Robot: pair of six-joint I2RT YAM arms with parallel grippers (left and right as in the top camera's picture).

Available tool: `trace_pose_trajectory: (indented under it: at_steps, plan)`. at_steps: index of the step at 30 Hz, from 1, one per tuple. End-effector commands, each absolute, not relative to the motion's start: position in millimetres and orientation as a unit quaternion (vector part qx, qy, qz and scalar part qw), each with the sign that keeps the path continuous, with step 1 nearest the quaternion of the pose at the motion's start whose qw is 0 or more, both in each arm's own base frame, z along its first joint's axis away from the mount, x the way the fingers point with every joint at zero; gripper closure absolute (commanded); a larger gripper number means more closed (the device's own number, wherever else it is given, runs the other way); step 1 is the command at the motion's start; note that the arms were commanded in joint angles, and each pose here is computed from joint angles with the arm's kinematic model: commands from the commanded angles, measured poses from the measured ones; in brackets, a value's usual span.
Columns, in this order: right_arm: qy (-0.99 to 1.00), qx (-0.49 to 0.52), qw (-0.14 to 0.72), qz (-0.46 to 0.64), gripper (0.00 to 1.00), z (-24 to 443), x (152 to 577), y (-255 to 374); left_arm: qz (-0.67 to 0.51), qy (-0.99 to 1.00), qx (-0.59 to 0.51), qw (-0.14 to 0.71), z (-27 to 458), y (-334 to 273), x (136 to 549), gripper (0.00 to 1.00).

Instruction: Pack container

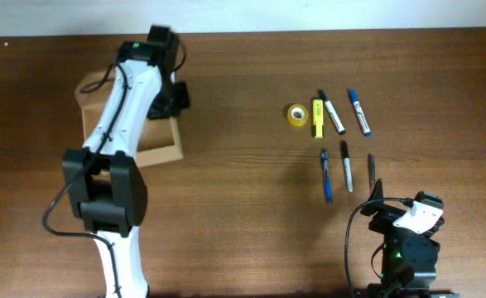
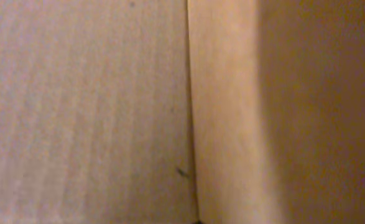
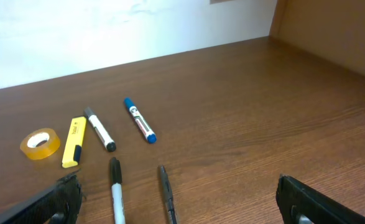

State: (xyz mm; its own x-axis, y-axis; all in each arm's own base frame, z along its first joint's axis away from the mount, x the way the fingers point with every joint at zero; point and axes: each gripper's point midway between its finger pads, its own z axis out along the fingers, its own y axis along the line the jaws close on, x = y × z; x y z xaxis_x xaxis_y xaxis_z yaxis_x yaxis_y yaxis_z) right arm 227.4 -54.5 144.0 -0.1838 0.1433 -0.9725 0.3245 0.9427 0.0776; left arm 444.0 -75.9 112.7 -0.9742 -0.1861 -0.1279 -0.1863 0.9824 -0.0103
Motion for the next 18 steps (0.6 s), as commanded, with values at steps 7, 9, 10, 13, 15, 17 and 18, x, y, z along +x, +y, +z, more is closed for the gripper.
trace_pose_trajectory:
  at_steps: [7, 9, 10, 13, 15, 17, 18]
  plan:
    - [0.766, 0.155, 0.62, -0.076, 0.01, 142.3, 226.8, -56.3, -0.027, 0.981, -0.067, 0.178, 190.9, -194.2, 445.0, 0.99]
    - [0.766, 0.155, 0.62, -0.076, 0.01, 142.3, 226.8, -56.3, -0.03, 0.981, -0.063, 0.18, 186.6, -214.3, 440.5, 0.98]
    - [0.766, 0.155, 0.62, -0.076, 0.01, 142.3, 226.8, -56.3, -0.025, 0.981, -0.065, 0.183, 181.5, -223.2, 439.5, 0.98]
    - [0.766, 0.155, 0.62, -0.077, 0.01, 142.3, 226.8, -56.3, -0.017, 0.98, -0.058, 0.19, 161.4, -247.4, 442.8, 0.98]
    - [0.766, 0.155, 0.62, -0.076, 0.01, 142.3, 226.8, -56.3, -0.024, 0.982, -0.048, 0.181, 142.1, -263.8, 444.1, 0.98]
    - [0.766, 0.155, 0.62, -0.077, 0.01, 142.3, 226.8, -56.3, -0.023, 0.986, -0.039, 0.159, 117.5, -274.5, 441.8, 0.98]
    - [0.766, 0.155, 0.62, -0.076, 0.01, 142.3, 226.8, -56.3, -0.021, 0.988, -0.036, 0.147, 106.7, -276.7, 440.0, 0.98]
